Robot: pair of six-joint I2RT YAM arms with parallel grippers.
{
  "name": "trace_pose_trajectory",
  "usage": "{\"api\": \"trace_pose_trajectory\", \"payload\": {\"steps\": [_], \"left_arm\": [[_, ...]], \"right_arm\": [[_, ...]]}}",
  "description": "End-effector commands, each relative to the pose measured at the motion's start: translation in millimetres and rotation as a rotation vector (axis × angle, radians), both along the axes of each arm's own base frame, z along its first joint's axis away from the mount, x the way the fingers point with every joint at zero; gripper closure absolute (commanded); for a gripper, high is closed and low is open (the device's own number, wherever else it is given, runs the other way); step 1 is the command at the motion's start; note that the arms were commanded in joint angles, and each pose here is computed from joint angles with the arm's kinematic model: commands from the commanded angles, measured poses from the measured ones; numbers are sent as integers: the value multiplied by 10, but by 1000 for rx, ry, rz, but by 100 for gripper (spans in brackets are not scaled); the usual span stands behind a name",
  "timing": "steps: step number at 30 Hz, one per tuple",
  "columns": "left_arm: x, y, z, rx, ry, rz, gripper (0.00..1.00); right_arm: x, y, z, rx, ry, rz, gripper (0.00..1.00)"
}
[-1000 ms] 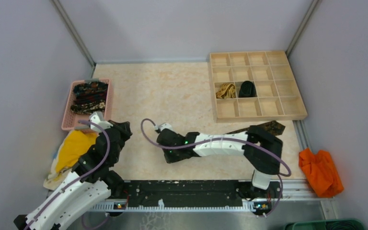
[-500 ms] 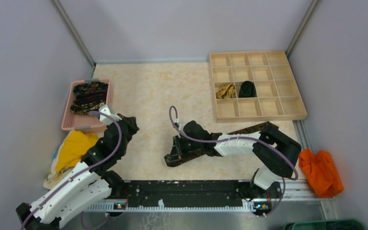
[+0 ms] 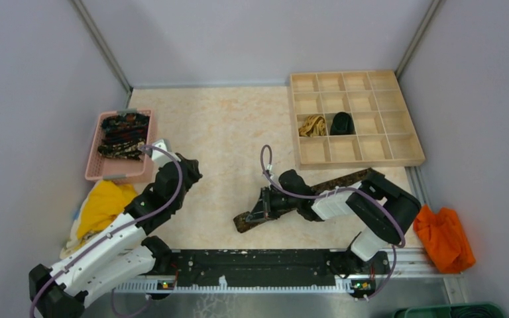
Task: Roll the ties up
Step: Roll the tie at the center of the board.
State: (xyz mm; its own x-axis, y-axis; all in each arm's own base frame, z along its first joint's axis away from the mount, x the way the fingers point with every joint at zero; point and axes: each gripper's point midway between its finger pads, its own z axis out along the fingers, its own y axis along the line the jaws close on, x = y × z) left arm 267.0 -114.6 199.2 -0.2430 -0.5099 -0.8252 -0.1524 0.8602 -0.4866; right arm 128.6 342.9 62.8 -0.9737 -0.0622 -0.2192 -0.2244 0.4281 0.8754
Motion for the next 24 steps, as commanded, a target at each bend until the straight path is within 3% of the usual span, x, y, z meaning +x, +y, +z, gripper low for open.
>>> {"api": "trace_pose_trajectory", "payload": {"steps": [1, 9, 11, 13, 16, 24], "left_arm": [[63, -150, 57, -26, -11, -51, 100], [99, -294, -130, -9, 32, -104, 100], [114, -339, -207, -1, 49, -118, 100], [129, -402, -261, 2, 60, -142, 100], [147, -479, -354, 9, 86, -168, 100], [141, -592, -589, 23, 159, -209, 100]], "right_arm": [[51, -19, 163, 70, -43, -13, 100], [247, -249, -39, -162, -151, -84, 100], [302, -312, -70, -227, -176, -91, 96], [350, -378, -109, -295, -200, -97, 83], [355, -447, -176, -377, -215, -84, 74], [286, -530, -366, -613, -275, -39, 73]]}}
